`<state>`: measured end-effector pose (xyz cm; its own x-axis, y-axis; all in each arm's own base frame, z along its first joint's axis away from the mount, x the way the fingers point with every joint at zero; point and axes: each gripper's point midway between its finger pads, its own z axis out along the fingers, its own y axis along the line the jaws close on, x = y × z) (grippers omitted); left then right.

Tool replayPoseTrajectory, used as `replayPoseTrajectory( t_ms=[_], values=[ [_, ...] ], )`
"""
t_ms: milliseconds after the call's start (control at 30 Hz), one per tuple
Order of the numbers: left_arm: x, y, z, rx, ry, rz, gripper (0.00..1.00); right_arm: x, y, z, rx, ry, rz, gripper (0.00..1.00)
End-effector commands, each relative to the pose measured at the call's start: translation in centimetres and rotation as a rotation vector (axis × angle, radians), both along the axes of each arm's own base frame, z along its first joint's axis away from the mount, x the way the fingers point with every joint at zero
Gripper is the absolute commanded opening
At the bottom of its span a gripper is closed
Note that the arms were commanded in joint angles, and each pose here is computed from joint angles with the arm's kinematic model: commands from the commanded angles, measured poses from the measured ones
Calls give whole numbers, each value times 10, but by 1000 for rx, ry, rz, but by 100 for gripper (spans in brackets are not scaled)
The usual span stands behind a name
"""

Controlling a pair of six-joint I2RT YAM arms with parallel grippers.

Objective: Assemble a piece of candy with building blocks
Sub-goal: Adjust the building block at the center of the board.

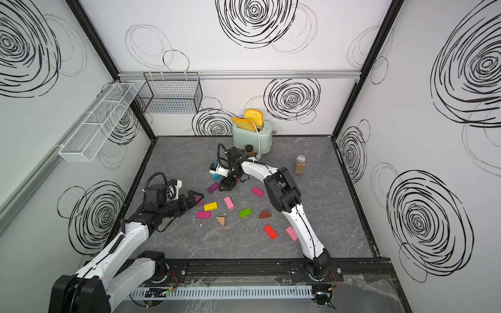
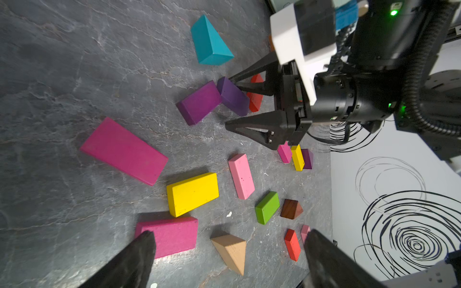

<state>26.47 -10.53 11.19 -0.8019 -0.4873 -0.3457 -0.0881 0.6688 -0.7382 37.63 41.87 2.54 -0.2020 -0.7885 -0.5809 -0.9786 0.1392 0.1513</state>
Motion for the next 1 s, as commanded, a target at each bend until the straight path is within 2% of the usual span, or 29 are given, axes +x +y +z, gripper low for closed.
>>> replayPoseTrajectory(
  t_ms=[0,300,500,733,967],
  values=[
    [2,2,2,-9,-18,15,98,-10,-10,0,-52,-34,27,63],
    [4,8,2,-5,-16,39,98,-2,-13,4,-62,-132,38,33],
    [4,10,1,0,-10,44,98,-12,-12,16,-15,-174,101,31],
    [4,11,2,4,-14,50,98,-16,-11,15,-12,-174,136,40],
    [4,11,5,0,-16,55,98,-8,-4,39,48,-223,105,74]
  ],
)
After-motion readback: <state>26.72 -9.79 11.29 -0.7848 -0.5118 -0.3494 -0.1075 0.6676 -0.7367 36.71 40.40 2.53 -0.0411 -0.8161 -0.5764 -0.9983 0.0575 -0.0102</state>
